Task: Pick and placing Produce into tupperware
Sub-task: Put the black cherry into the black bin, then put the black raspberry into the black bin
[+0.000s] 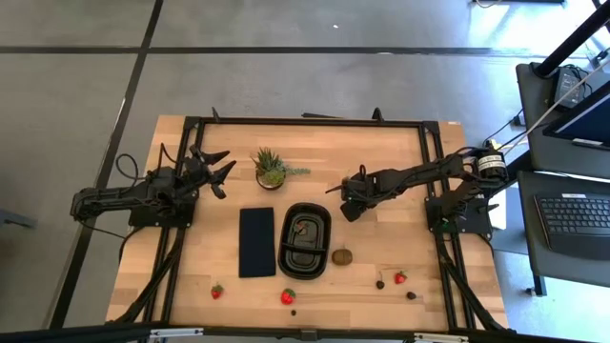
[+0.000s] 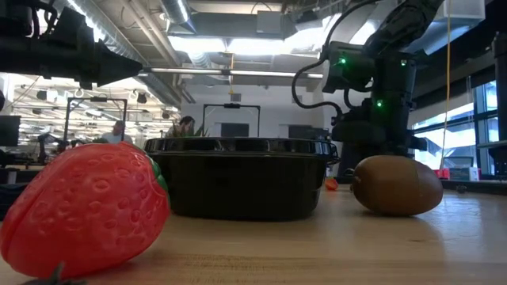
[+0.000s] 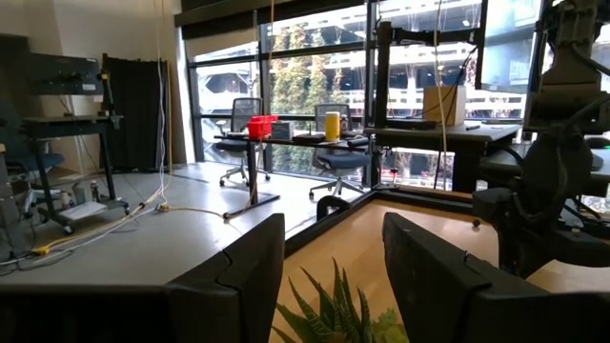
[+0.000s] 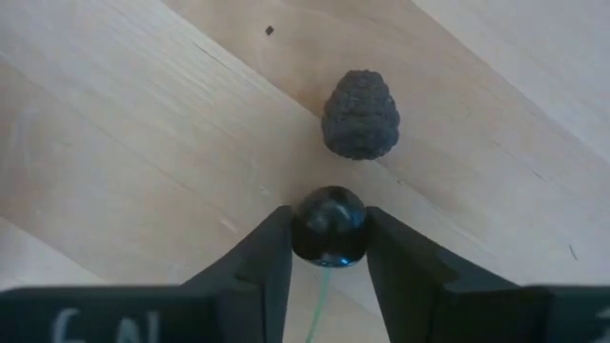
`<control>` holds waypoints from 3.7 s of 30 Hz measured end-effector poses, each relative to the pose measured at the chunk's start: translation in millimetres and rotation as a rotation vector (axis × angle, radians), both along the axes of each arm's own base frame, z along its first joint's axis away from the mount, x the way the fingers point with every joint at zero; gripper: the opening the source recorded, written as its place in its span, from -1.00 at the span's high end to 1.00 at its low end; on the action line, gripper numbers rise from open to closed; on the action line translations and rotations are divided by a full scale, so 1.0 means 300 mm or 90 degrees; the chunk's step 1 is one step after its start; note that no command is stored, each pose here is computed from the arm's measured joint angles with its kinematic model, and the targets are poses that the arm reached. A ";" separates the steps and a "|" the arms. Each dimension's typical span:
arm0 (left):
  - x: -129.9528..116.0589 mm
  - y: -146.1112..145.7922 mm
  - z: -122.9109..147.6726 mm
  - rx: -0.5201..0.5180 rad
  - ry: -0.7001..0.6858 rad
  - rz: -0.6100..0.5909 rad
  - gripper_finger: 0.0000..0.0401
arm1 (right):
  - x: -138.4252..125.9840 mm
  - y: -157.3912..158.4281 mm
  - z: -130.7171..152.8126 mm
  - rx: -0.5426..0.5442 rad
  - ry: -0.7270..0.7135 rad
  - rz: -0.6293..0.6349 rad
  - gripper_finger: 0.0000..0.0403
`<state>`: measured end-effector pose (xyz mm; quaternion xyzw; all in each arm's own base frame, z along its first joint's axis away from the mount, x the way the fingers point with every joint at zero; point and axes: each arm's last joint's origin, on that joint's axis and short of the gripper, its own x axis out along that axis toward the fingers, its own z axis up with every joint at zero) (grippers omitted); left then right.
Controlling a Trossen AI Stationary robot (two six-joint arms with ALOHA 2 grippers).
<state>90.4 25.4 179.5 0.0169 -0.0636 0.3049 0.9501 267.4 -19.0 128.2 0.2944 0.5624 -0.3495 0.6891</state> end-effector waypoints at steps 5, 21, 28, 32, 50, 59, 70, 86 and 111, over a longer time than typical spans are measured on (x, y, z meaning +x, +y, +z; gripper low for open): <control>0.000 0.000 0.000 0.000 0.000 0.000 0.15 | 0.022 0.000 0.039 0.010 -0.003 0.021 0.38; 0.000 0.000 0.000 0.013 0.010 0.002 0.15 | 0.258 0.147 0.316 -0.008 -0.316 0.271 0.38; 0.000 0.000 0.000 0.013 0.009 0.003 0.15 | 0.312 0.200 0.223 -0.006 -0.320 0.305 0.38; 0.000 0.000 0.000 0.014 0.010 0.003 0.15 | 0.337 0.204 0.144 0.007 -0.290 0.309 0.38; 0.000 0.000 0.000 0.014 0.010 0.003 0.15 | 0.350 0.204 0.108 0.012 -0.281 0.343 0.12; 0.000 0.000 0.000 0.014 0.009 0.003 0.15 | 0.329 0.171 0.180 0.023 -0.277 0.296 -0.21; 0.000 0.000 0.000 0.014 0.009 0.003 0.15 | 0.146 0.080 0.299 -0.064 -0.065 0.175 -0.23; 0.000 0.000 0.000 0.013 0.009 0.003 0.15 | 0.047 -0.106 0.125 -0.039 -0.012 0.077 -0.23; 0.000 0.000 0.000 0.014 0.009 0.003 0.15 | -0.008 -0.121 0.012 -0.010 -0.058 0.064 0.13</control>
